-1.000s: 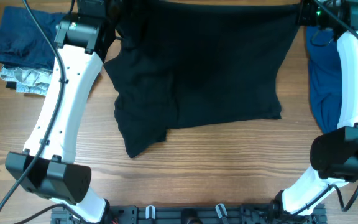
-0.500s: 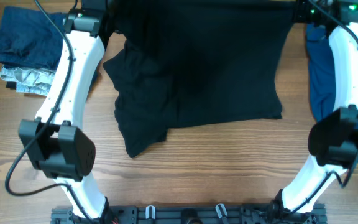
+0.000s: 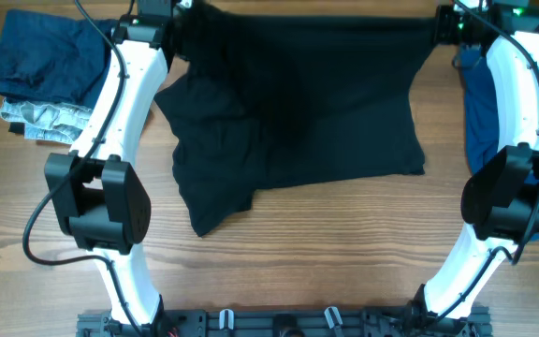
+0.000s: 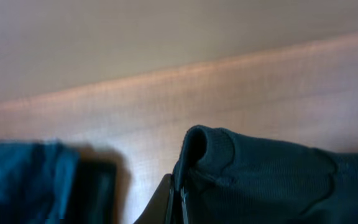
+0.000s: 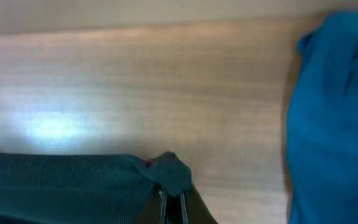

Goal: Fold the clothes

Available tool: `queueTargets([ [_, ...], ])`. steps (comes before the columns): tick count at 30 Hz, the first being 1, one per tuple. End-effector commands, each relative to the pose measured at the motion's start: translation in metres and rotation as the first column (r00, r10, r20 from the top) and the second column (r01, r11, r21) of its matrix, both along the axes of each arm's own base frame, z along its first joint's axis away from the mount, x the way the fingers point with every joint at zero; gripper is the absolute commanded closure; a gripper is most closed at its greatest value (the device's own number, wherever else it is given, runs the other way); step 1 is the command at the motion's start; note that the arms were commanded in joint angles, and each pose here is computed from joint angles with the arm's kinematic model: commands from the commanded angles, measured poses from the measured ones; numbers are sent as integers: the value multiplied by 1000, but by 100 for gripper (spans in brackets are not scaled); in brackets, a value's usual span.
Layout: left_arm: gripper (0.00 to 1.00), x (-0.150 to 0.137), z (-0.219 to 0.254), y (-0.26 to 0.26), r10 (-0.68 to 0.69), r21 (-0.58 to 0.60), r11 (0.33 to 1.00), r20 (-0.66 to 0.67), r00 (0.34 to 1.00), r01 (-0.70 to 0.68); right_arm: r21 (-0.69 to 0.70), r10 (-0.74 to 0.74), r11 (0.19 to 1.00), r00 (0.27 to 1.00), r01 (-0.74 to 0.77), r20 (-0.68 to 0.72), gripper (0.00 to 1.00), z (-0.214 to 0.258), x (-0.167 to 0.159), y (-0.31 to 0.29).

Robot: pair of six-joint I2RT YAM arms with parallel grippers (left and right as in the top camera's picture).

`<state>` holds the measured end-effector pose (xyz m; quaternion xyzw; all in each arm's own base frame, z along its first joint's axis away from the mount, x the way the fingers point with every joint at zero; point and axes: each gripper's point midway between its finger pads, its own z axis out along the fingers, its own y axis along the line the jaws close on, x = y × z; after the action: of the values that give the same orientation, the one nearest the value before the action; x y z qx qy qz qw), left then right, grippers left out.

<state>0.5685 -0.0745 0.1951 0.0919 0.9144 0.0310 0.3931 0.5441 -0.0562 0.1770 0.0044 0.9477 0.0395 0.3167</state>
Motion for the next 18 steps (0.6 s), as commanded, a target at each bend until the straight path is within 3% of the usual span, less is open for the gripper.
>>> queueTargets([
  [1, 96, -9, -6, 18, 50, 25, 998, -55, 997, -49, 8, -19, 1000, 997, 20, -81, 96, -15, -14, -10],
  [18, 96, -91, -57, 21, 78, 24, 997, -434, 898, -75, 84, -40, 994, 928, 76, -371, 96, -70, -64, -1],
])
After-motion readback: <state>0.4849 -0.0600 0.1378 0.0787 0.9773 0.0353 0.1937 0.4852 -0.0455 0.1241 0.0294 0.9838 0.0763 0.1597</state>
